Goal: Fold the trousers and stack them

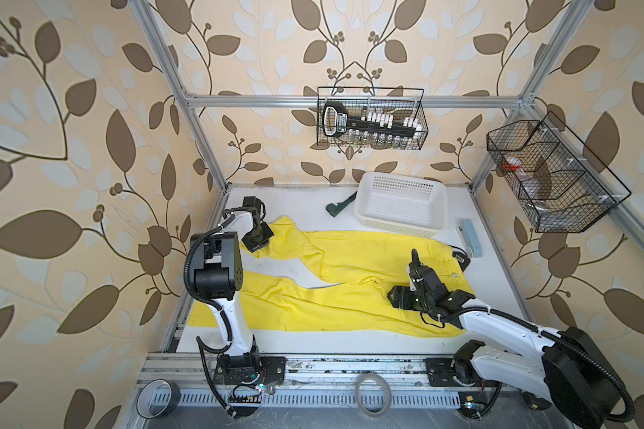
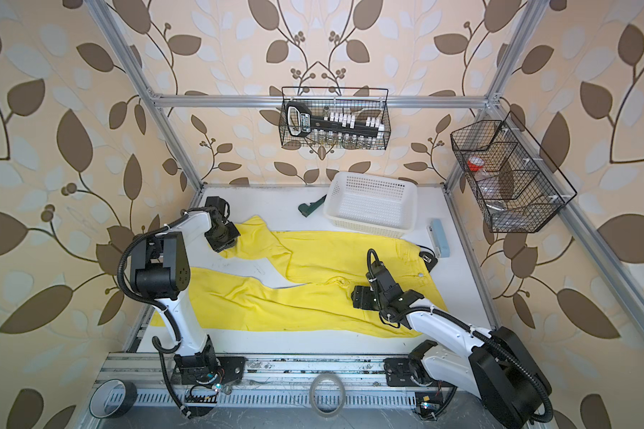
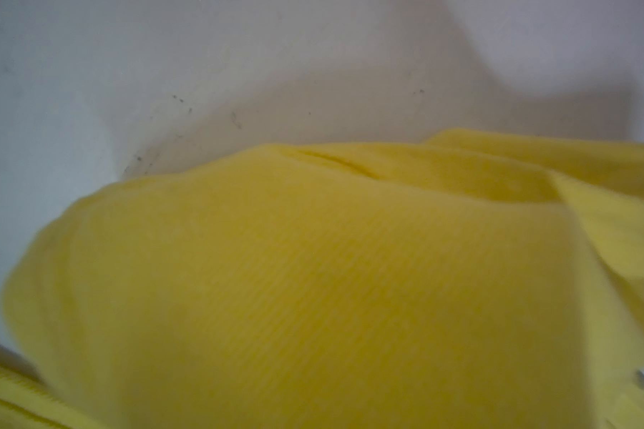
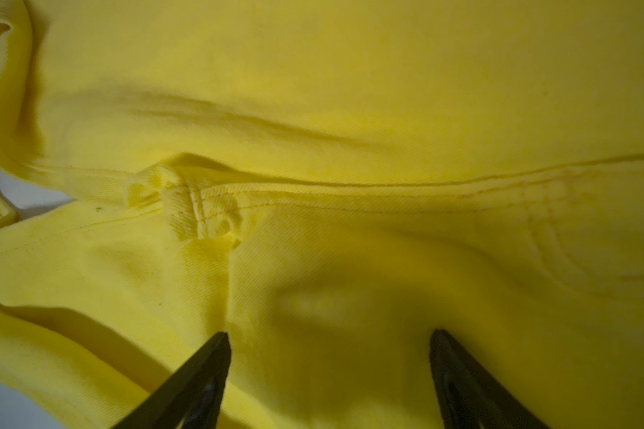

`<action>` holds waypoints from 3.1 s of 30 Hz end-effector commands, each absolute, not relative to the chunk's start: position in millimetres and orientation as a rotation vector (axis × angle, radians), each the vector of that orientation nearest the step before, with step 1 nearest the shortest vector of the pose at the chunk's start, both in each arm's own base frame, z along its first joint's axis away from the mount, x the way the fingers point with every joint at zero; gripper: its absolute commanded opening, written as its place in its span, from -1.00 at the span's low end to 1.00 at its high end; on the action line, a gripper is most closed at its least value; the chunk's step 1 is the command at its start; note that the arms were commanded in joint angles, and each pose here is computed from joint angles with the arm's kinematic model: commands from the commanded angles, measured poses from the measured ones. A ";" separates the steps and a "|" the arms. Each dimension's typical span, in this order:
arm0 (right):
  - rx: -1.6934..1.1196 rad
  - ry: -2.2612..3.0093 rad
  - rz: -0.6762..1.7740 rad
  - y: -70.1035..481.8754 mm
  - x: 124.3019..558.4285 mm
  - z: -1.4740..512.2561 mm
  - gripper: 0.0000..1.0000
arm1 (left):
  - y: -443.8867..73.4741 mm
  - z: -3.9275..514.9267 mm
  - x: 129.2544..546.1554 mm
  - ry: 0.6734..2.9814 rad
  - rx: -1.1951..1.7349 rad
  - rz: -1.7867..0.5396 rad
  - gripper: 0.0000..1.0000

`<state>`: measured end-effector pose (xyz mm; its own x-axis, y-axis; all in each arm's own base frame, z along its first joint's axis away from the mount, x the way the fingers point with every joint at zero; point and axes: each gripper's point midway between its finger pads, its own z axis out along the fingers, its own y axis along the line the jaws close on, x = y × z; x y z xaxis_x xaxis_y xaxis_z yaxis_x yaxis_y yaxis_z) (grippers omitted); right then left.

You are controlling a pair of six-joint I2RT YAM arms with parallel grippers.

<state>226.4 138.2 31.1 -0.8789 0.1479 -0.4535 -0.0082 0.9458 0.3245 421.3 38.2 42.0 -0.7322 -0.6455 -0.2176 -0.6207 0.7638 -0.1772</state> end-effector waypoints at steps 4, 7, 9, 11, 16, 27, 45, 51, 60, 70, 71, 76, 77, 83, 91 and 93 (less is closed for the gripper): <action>0.106 2.650 0.431 135.6 218.1 22.1 0.70 | 58.9 75.8 419.7 2.654 -0.948 -0.005 -1.00; 0.107 2.650 0.431 135.2 218.3 21.8 0.70 | 72.8 97.4 418.7 2.612 -0.925 0.069 -1.00; 0.103 2.649 0.435 135.9 218.3 22.2 0.70 | 85.3 111.3 417.5 2.594 -0.920 0.131 -1.00; 0.105 2.649 0.435 135.8 218.6 21.9 0.70 | 95.7 122.7 416.1 2.580 -0.906 0.192 -1.00; 0.106 2.649 0.437 136.4 219.1 22.2 0.70 | 111.6 138.5 425.2 2.575 -0.857 0.243 -1.00; 0.110 2.643 0.442 137.9 221.2 22.6 0.70 | 92.0 134.6 406.1 2.681 -0.871 0.120 -0.96; 0.105 2.632 0.448 140.5 221.6 24.7 0.71 | 99.2 80.5 408.0 2.579 -1.097 -0.008 0.18; 0.108 2.636 0.446 139.0 219.7 24.1 0.71 | 113.7 84.8 440.7 2.532 -1.018 0.030 0.18; 0.108 2.645 0.447 139.3 220.4 20.7 0.71 | 122.3 85.9 466.8 2.503 -0.982 -0.026 -0.18; 0.106 2.655 0.443 139.1 219.7 16.9 0.71 | 127.8 78.1 482.8 2.507 -0.918 -0.003 -0.14; 0.109 2.652 0.444 139.0 220.5 17.6 0.71 | 126.1 79.5 487.7 2.493 -0.904 -0.030 -0.11; 0.085 2.596 0.508 151.1 230.7 39.2 0.71 | 109.7 72.1 496.7 2.519 -0.956 -0.185 -0.10; 0.072 2.581 0.519 153.6 233.3 46.8 0.71 | 105.5 68.7 494.9 2.542 -0.973 -0.208 -0.10; 0.028 2.525 0.549 161.7 243.8 81.5 0.71 | 95.3 49.3 479.5 2.626 -1.031 -0.255 -0.26; -0.004 2.456 0.555 165.7 254.4 119.2 0.71 | 88.7 33.1 474.7 2.656 -1.041 -0.300 -0.50; -0.007 2.449 0.562 167.3 256.8 123.2 0.70 | 88.2 32.2 475.1 2.663 -1.035 -0.306 -0.73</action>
